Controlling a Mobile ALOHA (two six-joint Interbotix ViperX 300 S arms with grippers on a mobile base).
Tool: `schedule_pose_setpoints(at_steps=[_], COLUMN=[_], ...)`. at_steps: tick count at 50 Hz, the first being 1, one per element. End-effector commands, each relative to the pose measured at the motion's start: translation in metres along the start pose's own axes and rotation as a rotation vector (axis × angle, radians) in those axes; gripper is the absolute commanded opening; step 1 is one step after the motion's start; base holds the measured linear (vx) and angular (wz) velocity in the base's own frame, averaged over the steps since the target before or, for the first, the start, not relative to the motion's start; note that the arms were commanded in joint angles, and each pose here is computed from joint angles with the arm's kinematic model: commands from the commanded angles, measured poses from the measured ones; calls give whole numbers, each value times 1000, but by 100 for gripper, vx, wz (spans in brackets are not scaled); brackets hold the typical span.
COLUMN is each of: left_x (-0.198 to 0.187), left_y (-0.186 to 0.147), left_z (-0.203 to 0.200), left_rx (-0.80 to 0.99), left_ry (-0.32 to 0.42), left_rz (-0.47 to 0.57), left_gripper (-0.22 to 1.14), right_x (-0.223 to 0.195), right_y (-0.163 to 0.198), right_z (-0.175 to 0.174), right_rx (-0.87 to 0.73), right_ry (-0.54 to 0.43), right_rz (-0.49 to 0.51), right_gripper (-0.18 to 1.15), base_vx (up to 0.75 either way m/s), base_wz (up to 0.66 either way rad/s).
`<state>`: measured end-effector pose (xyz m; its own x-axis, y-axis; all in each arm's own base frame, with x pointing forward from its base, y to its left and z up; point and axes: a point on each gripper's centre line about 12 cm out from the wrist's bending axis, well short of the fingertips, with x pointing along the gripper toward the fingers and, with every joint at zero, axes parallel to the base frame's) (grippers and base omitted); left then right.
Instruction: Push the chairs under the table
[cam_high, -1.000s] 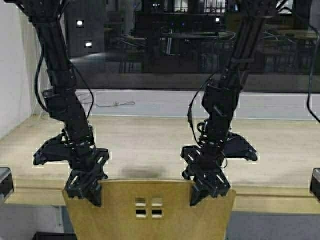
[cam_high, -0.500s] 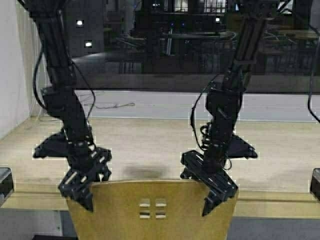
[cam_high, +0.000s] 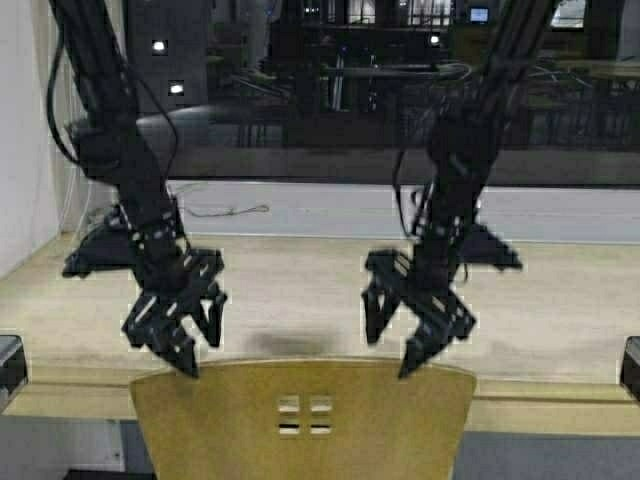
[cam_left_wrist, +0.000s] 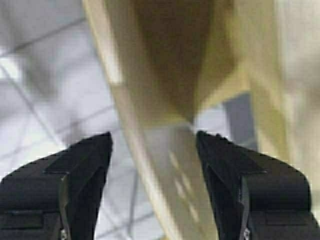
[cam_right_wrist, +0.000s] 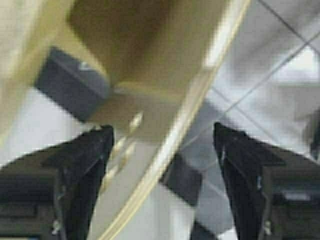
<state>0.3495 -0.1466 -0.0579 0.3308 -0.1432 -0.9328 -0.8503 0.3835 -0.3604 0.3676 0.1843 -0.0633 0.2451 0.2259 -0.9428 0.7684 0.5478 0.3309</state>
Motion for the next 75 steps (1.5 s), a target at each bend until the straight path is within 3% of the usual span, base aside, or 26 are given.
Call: schedule_pose_setpoints(at_steps=[1,13,29,35,47,55,62,68,75], left_x=[-36,-76,-136,-160,-170,-165,-164,-162,-160], left_y=[-22,-23,-25,-24,-10,4,4,11,25], left_z=[-1,-3,-3,1,18,26,33,31,28], left_rx=[-6,84,771,940,968,1119,1140,1163,1160], left_ry=[1,-5,-92,-138,-162,-173,-183,-152,-115], left_rz=[-90,-148,-241,-273,-252,-195,-183,-157,-126], left_gripper=[87,87,87,87,87,87,87,87,87], right_x=[-35,-68,-104,-120,-131,-136,-143,-146,-156], right_y=[26,38,37,46,29,13,5,-9,0], right_z=[-1,3,7,9,20,37,52,54,56], right_rx=[-9,-117,-587,-782,-804,-873,-941,-987,-993], right_ry=[1,-40,-166,-216,-237,-260,-293,-294,-327], right_rz=[79,139,174,189,170,123,97,69,97], right_gripper=[93,93,93,93,93,93,93,93,93], base_vx=[0,0,-1,-4,-10,-17,-20,-21,-18], base_wz=[0,0,-1,-1,0,2,4,14,23])
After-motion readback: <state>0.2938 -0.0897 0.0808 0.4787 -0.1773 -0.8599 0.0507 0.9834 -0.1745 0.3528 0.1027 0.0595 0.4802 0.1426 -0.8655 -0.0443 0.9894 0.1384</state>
